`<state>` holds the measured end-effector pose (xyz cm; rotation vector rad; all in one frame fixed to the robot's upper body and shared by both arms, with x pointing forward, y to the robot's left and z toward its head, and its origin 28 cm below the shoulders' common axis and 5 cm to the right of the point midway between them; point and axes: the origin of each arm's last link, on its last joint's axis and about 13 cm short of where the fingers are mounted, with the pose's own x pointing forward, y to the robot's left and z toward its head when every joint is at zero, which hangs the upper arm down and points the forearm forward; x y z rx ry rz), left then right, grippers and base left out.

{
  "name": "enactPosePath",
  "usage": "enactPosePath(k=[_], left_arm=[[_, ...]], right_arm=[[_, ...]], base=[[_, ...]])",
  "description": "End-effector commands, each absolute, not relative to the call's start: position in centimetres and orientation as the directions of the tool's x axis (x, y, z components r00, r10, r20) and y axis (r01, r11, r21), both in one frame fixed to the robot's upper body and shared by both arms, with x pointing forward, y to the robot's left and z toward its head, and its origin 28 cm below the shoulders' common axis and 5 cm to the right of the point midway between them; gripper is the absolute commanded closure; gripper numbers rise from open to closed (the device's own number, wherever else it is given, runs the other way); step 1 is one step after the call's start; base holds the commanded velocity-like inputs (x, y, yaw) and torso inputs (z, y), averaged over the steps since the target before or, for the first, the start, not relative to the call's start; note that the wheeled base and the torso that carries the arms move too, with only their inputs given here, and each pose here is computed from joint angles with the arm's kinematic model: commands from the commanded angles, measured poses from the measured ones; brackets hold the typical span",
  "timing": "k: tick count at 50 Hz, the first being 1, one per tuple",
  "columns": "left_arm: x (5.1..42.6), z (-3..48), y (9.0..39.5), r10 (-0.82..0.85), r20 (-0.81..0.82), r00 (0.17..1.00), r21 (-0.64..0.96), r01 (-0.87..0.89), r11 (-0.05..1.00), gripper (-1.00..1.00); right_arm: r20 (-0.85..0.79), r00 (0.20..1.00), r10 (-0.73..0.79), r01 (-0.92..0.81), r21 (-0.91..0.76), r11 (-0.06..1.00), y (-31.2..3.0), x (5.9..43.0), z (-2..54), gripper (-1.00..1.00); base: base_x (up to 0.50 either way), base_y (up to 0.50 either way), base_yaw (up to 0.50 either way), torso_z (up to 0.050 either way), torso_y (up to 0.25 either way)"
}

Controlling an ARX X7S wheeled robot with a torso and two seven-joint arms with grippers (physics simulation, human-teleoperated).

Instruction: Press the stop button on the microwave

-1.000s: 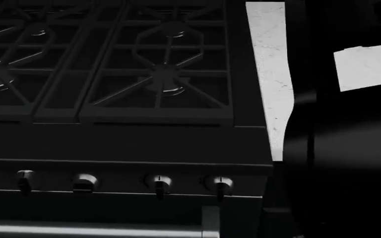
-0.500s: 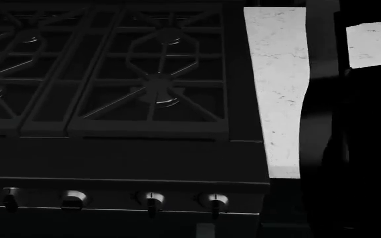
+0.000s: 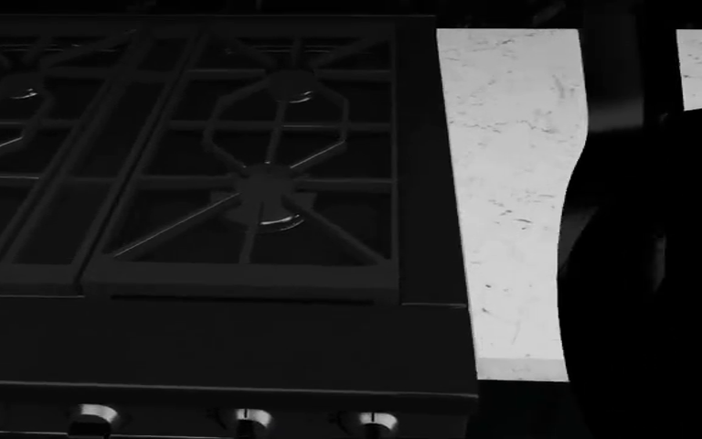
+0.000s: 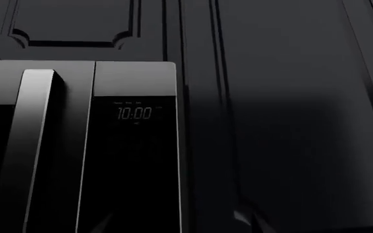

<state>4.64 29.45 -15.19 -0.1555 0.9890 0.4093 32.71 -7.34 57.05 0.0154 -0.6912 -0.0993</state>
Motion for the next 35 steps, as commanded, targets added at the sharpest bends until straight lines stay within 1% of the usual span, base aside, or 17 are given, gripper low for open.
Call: enactPosePath(k=[1,8,13,15,19,26,30,35], left_arm=[[4.5,-15.2,29.5,0.265,-0.838,0.477,0.058,-0.405,0.913,-1.00],[4.5,-15.2,29.5,0.265,-0.838,0.477,0.058,-0.405,0.913,-1.00],[4.5,-15.2,29.5,0.265,-0.838,0.477,0.058,-0.405,0.913,-1.00],[4.5,-15.2,29.5,0.265,-0.838,0.477,0.058,-0.405,0.913,-1.00],[4.5,-15.2,29.5,0.265,-0.838,0.477,0.058,-0.405,0.913,-1.00],[4.5,-15.2,29.5,0.265,-0.838,0.477,0.058,-0.405,0.913,-1.00],[4.5,-15.2,29.5,0.265,-0.838,0.477,0.058,-0.405,0.913,-1.00],[4.5,-15.2,29.5,0.265,-0.838,0.477,0.058,-0.405,0.913,-1.00]], right_arm=[[0.617,0.785,-0.055,0.052,0.023,0.998,-6.7,33.1,56.4,-1.00],[0.636,0.772,-0.016,0.008,0.016,1.000,-6.0,32.8,56.7,-1.00],[0.626,0.780,0.012,-0.018,0.004,1.000,-5.7,33.2,56.2,-1.00],[0.621,0.783,0.036,-0.033,-0.015,0.999,-5.4,33.2,56.1,-1.00],[0.608,0.794,0.009,0.004,-0.020,1.000,-5.6,33.6,55.6,-1.00],[0.634,0.773,0.027,-0.008,-0.032,0.999,-5.4,33.5,55.9,-1.00],[0.620,0.784,0.018,0.000,-0.029,1.000,-5.5,33.7,55.6,-1.00],[0.638,0.770,0.015,0.001,-0.025,1.000,-5.5,33.5,56.0,-1.00]], base=[[0.00,0.00,0.00,0.050,0.104],[0.00,0.00,0.00,0.050,0.102],[0.00,0.00,0.00,0.050,0.102],[0.49,-0.03,0.00,0.050,0.102],[0.47,-0.04,0.00,0.050,0.102],[0.00,0.00,0.00,0.050,0.102],[0.50,-0.07,0.00,0.050,0.101],[0.00,0.00,0.00,0.050,0.101]])
